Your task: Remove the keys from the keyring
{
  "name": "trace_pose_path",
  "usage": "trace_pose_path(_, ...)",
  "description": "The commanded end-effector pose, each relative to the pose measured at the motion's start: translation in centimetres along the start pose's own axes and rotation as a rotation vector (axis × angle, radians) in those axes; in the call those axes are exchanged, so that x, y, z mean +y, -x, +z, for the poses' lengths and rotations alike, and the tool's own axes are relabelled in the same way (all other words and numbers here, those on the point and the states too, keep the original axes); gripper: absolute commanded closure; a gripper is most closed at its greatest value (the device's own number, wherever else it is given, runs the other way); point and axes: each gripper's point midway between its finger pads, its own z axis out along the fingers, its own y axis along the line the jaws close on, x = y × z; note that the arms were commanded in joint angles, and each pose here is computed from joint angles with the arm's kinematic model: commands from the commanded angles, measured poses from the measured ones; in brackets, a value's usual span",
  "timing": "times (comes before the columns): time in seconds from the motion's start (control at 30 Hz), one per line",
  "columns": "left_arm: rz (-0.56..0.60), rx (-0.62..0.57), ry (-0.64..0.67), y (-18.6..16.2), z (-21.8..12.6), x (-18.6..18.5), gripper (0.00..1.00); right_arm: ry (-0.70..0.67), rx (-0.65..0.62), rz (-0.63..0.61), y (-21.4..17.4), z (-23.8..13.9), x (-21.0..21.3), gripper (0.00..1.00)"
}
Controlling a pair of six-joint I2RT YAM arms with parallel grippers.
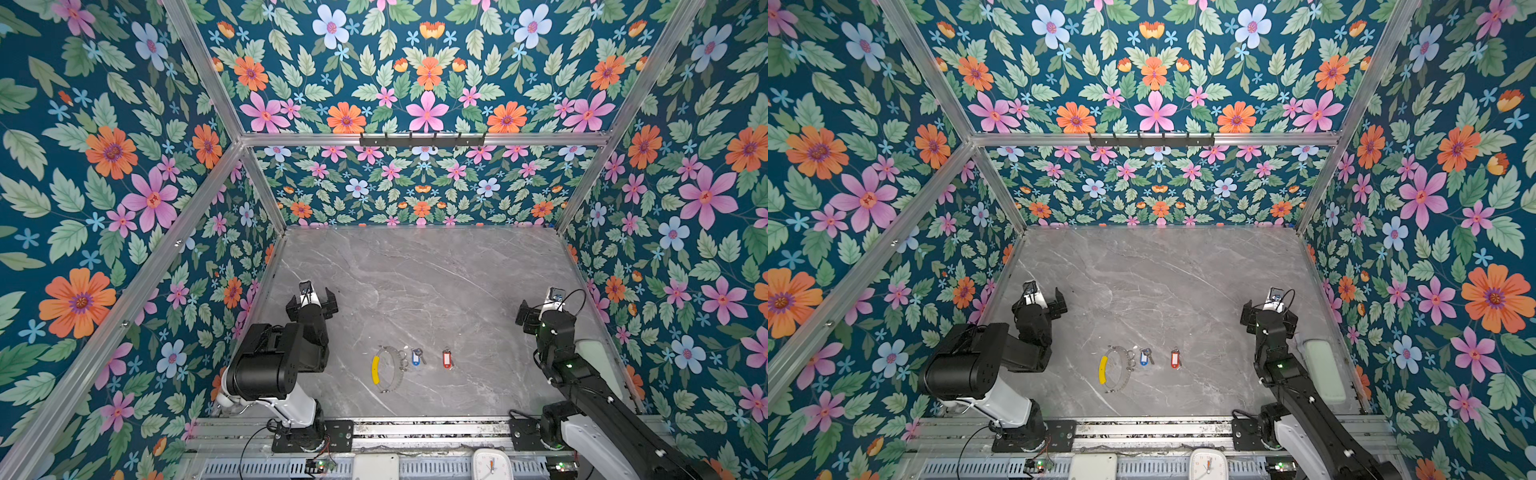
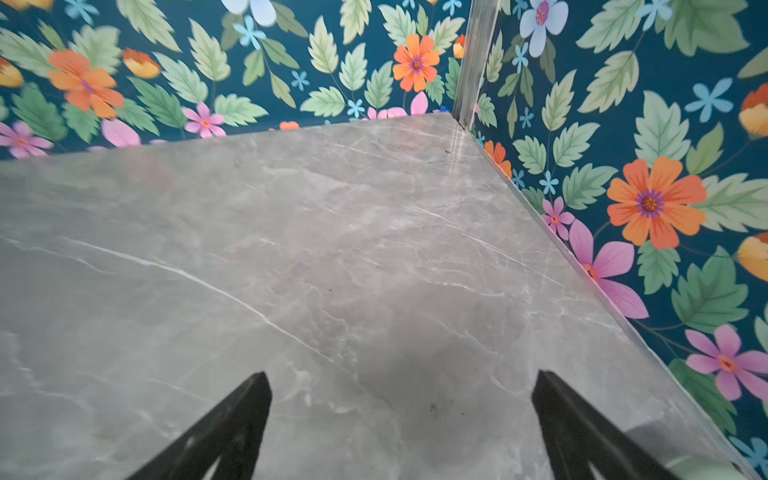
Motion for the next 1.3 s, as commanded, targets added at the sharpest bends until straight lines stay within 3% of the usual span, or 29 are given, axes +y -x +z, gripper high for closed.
trace_pose_path(0.0,-0.015,-0.043,-0.012,1.1,0.0,-0.2,0.0,0.131,-0.191,0.042,3.6,0.9,1.4,0.01)
trace_pose_path(0.37,-0.014,-0.041,-0.015,1.0,0.0,-0.3,0.0,0.151,-0.089,0.017,0.8,7.6,2.8,0.01)
trace_pose_path(0.43,-0.013,-0.039,-0.015,1.0,0.0,-0.3,0.0,0.172,-0.02,0.037,0.0,7.8,2.7,0.01)
trace_pose_path(1.27,-0.01,-0.038,-0.018,1.0,0.0,-0.3,0.0,0.175,-0.027,0.043,0.2,7.8,2.5,0.01)
